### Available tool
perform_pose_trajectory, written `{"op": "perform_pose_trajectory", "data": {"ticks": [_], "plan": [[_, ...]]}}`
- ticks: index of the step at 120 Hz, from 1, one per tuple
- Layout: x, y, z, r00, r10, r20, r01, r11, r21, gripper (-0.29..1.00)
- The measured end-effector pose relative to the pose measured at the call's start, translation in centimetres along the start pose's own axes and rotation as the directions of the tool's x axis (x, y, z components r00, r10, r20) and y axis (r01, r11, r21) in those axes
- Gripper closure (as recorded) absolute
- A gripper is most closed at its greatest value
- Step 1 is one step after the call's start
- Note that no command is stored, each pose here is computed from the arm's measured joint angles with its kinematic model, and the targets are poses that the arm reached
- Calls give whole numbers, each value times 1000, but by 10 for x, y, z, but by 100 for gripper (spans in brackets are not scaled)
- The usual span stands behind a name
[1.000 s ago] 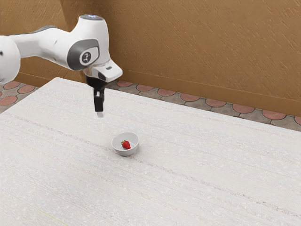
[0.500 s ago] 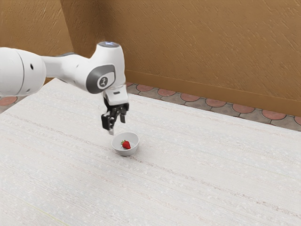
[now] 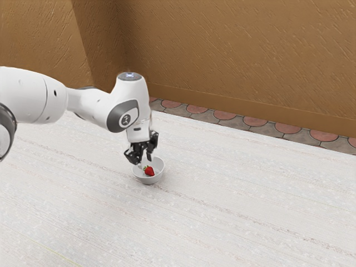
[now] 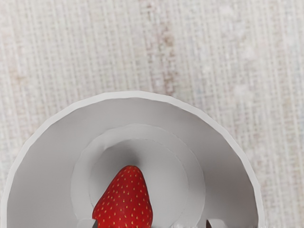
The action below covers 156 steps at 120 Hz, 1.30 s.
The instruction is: Take strawberry from the bowl
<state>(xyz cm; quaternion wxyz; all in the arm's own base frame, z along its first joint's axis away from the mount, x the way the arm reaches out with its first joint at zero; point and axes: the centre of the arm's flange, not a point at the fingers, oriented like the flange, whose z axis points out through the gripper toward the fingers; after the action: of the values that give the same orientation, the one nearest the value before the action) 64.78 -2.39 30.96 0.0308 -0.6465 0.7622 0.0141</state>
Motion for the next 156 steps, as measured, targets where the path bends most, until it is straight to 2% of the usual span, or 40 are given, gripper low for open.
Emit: {"op": "perform_pose_trajectory", "data": {"ticks": [83, 103, 123, 132, 142, 156], "plan": [[-7, -14, 52, 994, 103, -20, -103, 995, 6, 47], [-6, -15, 49, 993, 116, -20, -115, 993, 15, 61], [-4, -14, 3, 992, 123, 3, -122, 990, 76, 69], [17, -14, -37, 989, 150, 16, -151, 981, 121, 72], [66, -12, -80, 976, 216, 23, -217, 962, 165, 74], [136, -9, -94, 952, 307, 10, -304, 936, 176, 76]]}}
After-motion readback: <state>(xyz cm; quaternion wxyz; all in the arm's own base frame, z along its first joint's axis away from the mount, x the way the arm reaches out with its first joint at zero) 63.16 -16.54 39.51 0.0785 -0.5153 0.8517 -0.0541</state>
